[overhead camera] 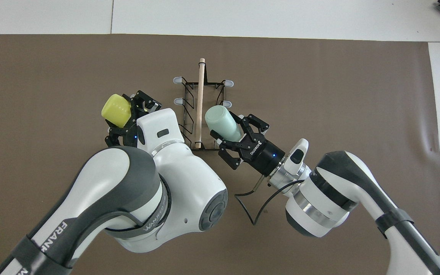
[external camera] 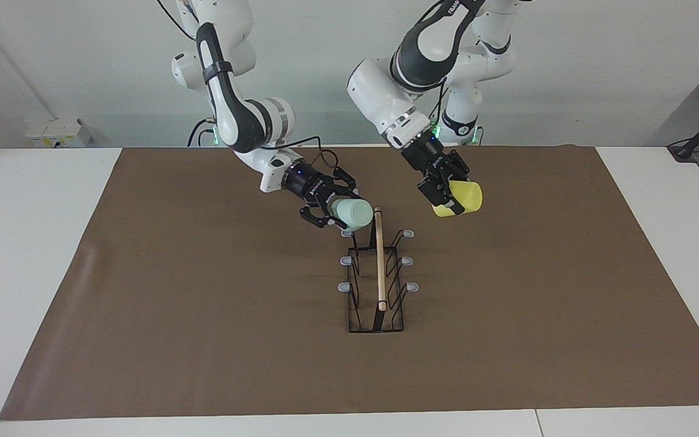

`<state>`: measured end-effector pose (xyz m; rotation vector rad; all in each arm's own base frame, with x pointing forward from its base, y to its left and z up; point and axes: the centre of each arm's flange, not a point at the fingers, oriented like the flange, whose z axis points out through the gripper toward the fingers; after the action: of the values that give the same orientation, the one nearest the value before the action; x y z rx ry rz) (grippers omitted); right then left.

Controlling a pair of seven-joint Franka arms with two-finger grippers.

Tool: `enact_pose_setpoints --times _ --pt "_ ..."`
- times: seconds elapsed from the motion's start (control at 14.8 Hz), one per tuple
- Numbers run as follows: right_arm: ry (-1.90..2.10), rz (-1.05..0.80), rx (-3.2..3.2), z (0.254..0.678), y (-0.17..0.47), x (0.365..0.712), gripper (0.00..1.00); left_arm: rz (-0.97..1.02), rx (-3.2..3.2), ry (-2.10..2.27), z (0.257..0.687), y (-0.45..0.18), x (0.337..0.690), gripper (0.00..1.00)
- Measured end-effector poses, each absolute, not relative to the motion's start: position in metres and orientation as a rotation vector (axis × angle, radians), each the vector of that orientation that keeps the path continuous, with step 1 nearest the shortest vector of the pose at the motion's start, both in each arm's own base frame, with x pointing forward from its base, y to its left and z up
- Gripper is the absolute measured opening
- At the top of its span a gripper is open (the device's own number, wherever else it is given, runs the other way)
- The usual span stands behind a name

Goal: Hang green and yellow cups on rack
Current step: 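Carry both cups to the rack pegs with both grippers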

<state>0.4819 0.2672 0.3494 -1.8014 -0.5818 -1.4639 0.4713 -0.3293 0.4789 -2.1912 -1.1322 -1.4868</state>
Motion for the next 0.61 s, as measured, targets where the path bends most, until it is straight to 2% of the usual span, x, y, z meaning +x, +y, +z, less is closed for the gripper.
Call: enact_pose_setpoints --times 0.61 --pt "-0.616 -1.466 -1.817 0.347 0.272 0.48 0.7 -1.615 -2.07 -1.018 0.412 -0.354 0.468 0.68"
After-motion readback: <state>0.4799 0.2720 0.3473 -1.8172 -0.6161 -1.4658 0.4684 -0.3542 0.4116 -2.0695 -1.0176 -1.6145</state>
